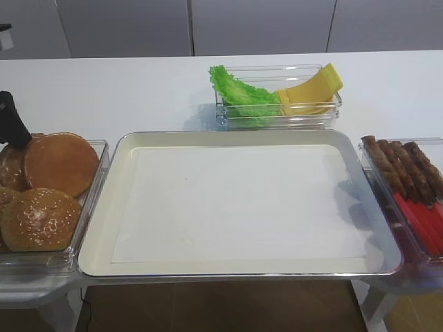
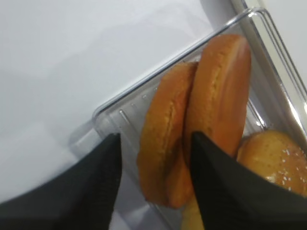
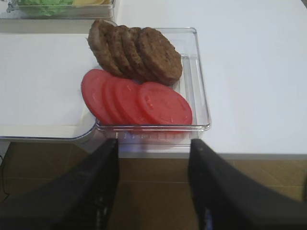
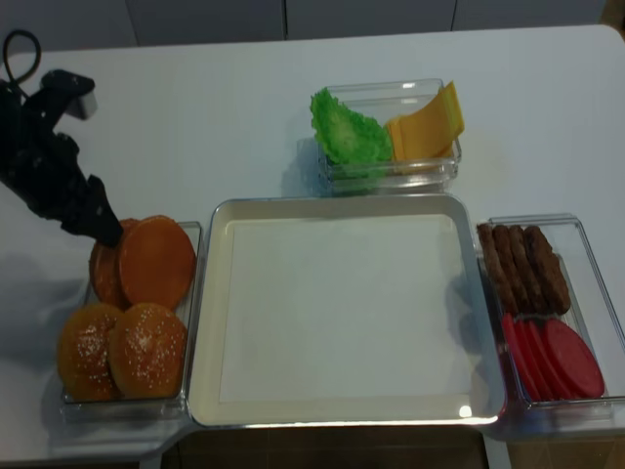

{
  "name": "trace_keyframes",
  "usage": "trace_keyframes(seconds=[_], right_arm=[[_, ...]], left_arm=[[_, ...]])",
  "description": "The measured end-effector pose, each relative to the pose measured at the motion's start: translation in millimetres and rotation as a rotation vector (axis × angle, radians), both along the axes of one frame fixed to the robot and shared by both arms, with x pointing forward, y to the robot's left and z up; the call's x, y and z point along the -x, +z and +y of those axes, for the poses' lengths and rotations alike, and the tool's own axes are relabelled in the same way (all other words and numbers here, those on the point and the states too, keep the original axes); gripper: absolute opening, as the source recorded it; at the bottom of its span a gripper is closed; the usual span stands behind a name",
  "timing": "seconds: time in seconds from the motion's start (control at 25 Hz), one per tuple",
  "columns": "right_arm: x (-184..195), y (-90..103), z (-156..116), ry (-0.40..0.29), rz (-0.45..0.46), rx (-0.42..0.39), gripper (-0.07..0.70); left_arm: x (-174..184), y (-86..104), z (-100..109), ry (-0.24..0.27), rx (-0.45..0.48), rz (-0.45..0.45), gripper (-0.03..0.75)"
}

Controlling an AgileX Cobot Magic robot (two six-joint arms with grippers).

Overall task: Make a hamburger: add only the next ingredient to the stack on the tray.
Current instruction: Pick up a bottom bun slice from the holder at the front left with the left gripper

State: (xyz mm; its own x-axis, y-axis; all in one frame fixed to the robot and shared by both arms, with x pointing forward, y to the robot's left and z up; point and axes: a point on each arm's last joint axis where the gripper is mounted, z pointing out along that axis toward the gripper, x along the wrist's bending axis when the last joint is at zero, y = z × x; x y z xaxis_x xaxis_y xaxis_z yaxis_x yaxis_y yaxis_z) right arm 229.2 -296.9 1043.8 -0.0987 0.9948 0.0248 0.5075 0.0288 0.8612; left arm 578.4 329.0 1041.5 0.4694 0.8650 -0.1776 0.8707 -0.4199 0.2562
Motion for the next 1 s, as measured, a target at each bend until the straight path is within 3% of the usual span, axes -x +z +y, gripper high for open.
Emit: trace_keyframes(seconds=[0.8,1.0], right_arm=[[0.0,0.0,0.0,0.000,0.000,0.000,0.372],[0.0,0.0,0.0,0.000,0.000,0.000,0.372]], left_arm=[[-4.9,-8.6,-2.3,-0.018,0.036,0.010,0.265],[-5.0,-8.5,-2.5,-0.020,0.037,0.009,0.171]])
